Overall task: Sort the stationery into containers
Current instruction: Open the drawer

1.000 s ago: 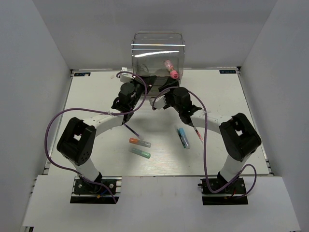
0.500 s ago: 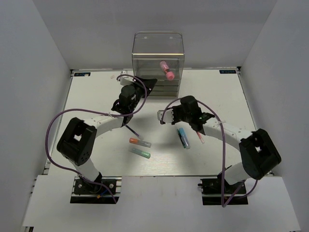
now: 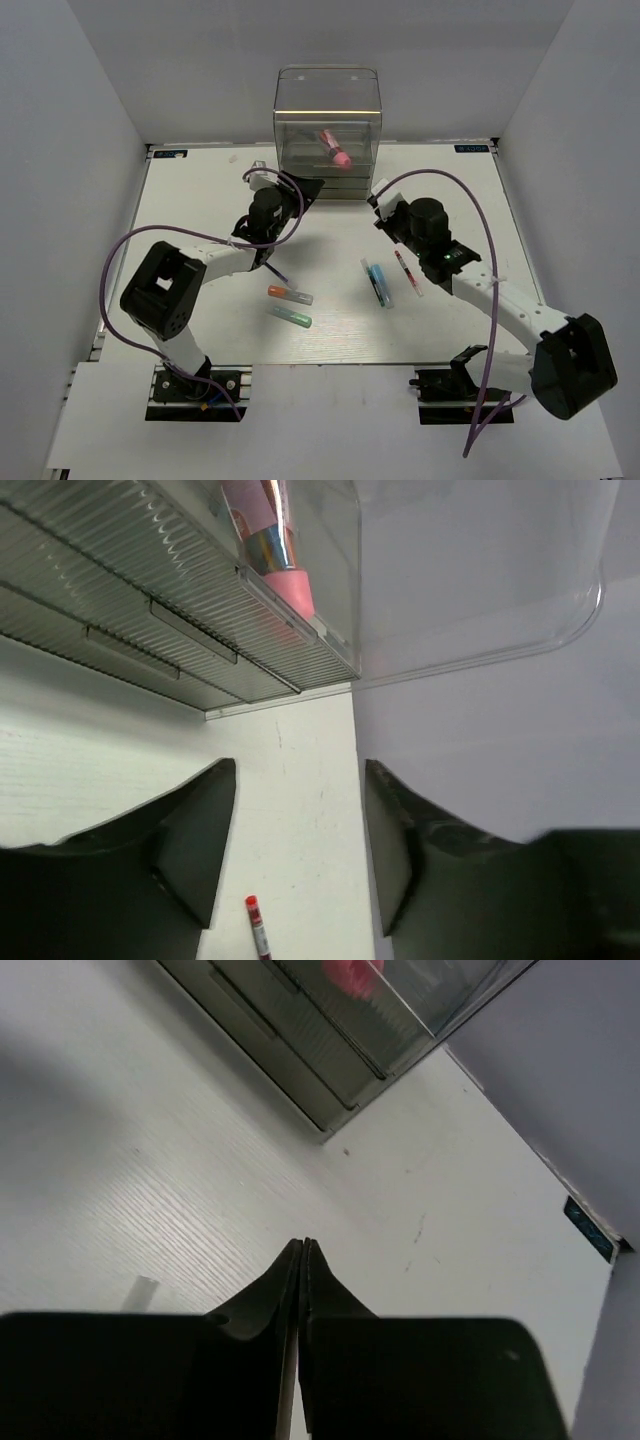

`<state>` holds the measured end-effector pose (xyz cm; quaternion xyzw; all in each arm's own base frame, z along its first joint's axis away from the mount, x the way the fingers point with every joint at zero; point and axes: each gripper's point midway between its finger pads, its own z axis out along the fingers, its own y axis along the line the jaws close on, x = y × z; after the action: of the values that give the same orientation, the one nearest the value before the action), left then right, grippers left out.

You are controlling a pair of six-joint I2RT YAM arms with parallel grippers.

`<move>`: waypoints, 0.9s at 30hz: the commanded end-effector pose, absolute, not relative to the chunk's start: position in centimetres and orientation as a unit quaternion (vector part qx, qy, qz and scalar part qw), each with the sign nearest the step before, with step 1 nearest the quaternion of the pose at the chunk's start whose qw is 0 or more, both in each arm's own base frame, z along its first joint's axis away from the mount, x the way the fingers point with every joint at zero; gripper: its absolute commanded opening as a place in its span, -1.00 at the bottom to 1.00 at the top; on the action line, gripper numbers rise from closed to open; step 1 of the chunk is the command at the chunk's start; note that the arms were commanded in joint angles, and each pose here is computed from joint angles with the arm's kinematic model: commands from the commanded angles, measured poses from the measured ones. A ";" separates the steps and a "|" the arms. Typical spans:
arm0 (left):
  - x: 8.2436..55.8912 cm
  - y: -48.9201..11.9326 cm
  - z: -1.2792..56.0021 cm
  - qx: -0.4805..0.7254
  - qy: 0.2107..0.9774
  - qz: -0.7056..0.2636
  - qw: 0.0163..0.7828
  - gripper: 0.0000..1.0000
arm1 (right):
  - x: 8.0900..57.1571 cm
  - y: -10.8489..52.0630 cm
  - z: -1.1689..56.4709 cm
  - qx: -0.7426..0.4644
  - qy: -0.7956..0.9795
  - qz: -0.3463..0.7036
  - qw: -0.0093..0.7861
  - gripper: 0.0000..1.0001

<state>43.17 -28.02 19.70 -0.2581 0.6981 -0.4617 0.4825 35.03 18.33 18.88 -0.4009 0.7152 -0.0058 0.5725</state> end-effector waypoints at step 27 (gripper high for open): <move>48.8 -30.2 14.9 -0.221 0.647 -0.478 0.551 0.33 | 34.8 14.1 18.6 -0.281 0.755 0.141 0.575 -0.92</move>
<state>47.81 -30.41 10.06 -0.2315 0.7042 -0.4461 0.5015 34.62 14.16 17.29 -0.2791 0.7713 0.1383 0.5550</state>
